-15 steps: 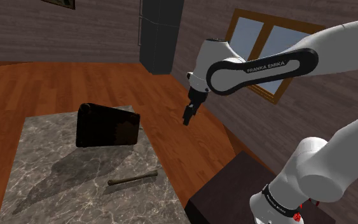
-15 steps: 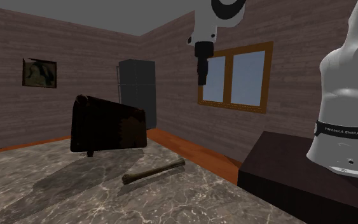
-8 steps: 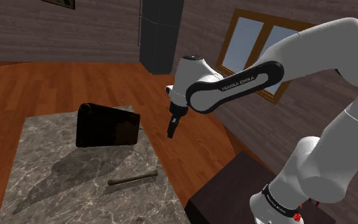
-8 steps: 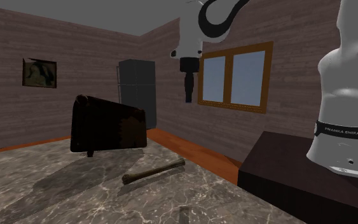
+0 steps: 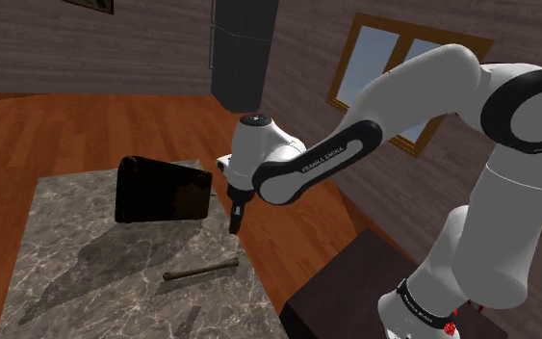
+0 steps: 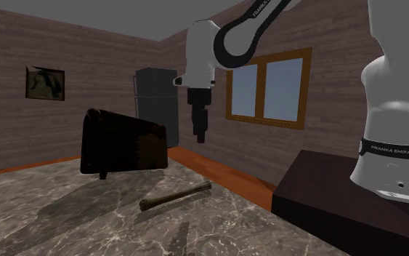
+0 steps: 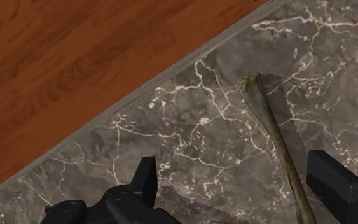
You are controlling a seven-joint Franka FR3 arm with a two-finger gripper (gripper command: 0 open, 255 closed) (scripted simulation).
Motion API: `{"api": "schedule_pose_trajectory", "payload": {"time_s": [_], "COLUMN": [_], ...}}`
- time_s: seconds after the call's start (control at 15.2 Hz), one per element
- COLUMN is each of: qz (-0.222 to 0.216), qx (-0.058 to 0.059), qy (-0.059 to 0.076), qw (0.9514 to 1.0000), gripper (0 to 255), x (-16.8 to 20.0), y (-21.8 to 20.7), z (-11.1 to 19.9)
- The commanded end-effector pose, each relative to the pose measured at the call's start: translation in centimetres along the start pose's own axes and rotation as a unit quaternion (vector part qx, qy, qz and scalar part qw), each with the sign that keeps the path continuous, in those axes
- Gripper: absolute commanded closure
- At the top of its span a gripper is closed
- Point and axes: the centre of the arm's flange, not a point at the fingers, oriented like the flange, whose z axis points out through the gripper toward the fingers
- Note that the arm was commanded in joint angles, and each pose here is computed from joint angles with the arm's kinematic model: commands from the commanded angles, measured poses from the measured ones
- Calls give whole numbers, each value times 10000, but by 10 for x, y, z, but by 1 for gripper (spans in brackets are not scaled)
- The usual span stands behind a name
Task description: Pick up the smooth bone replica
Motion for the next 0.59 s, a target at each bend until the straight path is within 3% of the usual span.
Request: {"api": "schedule_pose_trajectory", "payload": {"time_s": [0.0,0.26,0.53], "qz": [-305,-898,-1489], "qx": [-17,-50,-84], "qy": [10,18,25], "qw": [9995,9959,9888], "gripper": [0,0,0], "x": [14,40,62], "y": [-14,-43,-75], "z": [21,57,93]}}
